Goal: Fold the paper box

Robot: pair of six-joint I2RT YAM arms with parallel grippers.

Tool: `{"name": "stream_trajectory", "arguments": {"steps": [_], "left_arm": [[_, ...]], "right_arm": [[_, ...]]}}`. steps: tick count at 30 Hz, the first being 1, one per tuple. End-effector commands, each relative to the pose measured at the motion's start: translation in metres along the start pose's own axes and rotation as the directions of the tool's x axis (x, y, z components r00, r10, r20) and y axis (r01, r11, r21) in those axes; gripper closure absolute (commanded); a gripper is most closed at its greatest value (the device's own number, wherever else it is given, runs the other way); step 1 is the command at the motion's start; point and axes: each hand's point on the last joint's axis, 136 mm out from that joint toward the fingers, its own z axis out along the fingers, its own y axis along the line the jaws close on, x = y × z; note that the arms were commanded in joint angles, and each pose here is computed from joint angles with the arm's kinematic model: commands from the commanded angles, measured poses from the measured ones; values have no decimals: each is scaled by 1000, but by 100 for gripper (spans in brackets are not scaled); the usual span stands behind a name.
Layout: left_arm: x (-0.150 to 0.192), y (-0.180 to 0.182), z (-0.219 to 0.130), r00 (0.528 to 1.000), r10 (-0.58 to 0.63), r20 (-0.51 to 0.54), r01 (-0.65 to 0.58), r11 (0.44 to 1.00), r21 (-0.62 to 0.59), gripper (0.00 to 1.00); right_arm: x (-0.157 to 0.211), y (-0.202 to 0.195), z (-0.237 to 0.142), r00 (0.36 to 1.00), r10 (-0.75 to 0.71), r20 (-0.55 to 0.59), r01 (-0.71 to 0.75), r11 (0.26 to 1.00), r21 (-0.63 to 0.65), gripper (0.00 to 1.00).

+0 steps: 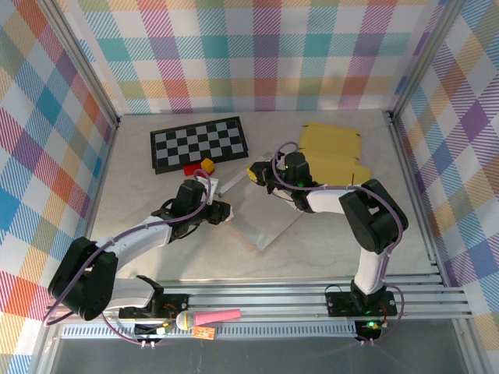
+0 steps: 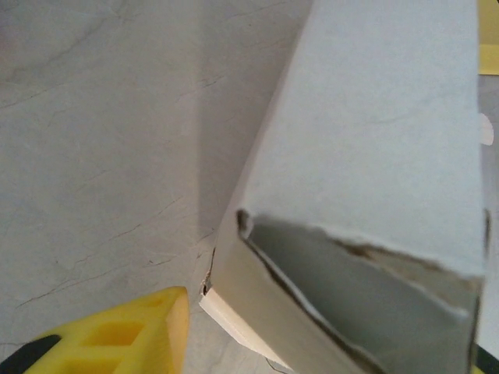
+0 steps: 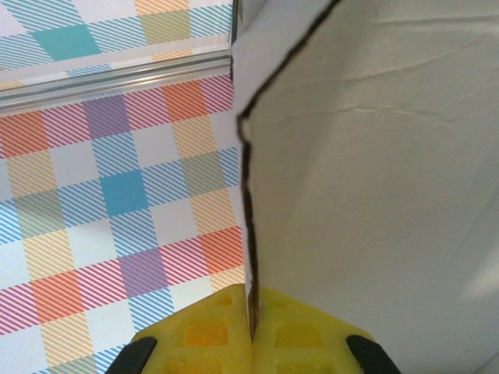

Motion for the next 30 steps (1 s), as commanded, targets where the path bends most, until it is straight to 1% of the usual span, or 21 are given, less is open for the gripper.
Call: {"name": "stream_trajectory", "arguments": {"steps": [1, 6, 15, 23, 26, 30], "left_arm": [[-18, -5, 0, 998, 21, 54, -20, 1000, -6, 57], [-13, 6, 2, 998, -16, 62, 21, 997, -76, 58], [-3, 13, 5, 995, -55, 82, 68, 984, -164, 62], [4, 17, 8, 989, -106, 102, 127, 965, -228, 68], [6, 16, 8, 988, -113, 108, 138, 956, -258, 71], [7, 17, 9, 979, -154, 135, 186, 941, -282, 75]], "right_arm": [[5, -5, 3, 1000, 11, -15, -11, 1000, -3, 100], [7, -6, 2, 1000, -19, 23, 20, 999, -41, 100], [14, -10, -1, 991, -81, 102, 94, 987, -129, 100], [18, -22, -6, 989, -88, 120, 102, 989, -112, 100], [18, -21, -6, 988, -90, 123, 104, 988, -112, 100], [19, -19, -5, 989, -89, 122, 102, 989, -111, 100]]}}
